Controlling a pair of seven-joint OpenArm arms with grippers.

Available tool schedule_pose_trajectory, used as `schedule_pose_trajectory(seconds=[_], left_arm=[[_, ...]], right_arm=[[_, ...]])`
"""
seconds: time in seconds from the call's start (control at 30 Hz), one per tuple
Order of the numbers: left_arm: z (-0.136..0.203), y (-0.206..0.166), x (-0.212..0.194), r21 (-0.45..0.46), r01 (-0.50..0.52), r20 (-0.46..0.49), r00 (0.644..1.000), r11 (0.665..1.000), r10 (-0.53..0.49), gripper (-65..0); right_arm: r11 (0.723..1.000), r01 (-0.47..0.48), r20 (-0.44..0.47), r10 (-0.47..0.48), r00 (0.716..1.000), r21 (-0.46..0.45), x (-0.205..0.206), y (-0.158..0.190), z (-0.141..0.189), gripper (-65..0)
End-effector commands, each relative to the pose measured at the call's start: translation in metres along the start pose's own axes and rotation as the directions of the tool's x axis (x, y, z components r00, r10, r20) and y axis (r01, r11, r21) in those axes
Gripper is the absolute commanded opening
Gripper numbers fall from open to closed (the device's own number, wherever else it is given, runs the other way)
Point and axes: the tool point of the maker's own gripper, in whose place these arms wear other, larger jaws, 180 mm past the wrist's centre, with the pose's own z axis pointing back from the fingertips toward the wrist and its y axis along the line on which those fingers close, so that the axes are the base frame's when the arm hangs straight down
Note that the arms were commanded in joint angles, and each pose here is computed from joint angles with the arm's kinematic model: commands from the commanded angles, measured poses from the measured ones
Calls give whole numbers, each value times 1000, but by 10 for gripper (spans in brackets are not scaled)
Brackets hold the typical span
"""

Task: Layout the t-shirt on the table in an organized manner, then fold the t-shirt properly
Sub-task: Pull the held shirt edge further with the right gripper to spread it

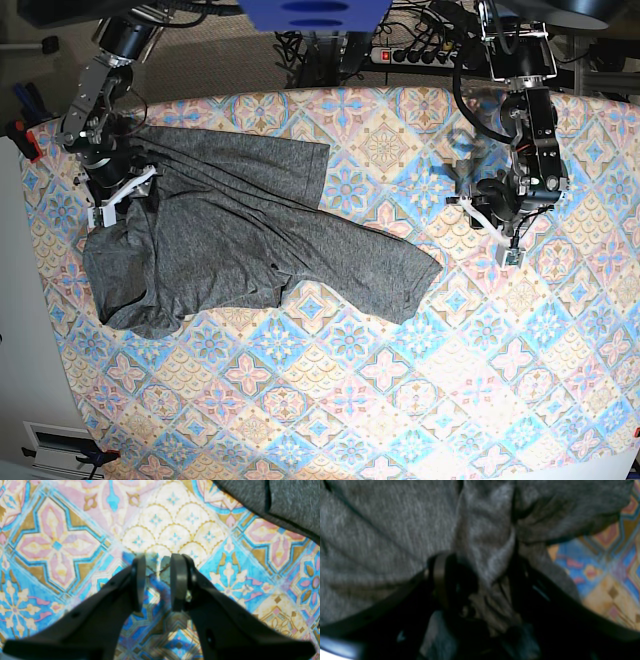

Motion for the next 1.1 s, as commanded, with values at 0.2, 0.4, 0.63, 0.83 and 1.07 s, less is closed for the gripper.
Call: schedule_pose_trajectory(seconds=[0.2, 0.4, 0.63, 0.83, 1.07], left_arm=[[5, 4, 15, 9, 8, 45, 999, 1000, -9, -489], [5, 4, 16, 9, 8, 48, 999, 1000, -9, -489], [5, 3, 15, 8, 7, 47, 999, 1000, -8, -489], [5, 3, 15, 8, 7, 47, 999, 1000, -8, -489], [5, 3, 15, 8, 7, 47, 999, 1000, -8, -489]], right_arm=[[999, 28, 70, -26, 997, -25, 12, -16, 4, -297], [998, 20, 65, -16, 998, -60, 14, -35, 11, -297], [997, 23, 90, -16, 996, -75, 32, -50, 7, -298], [997, 26, 86, -19, 996, -71, 31, -50, 6, -417], [996, 45, 70, -39, 997, -76, 24, -52, 4, -650]])
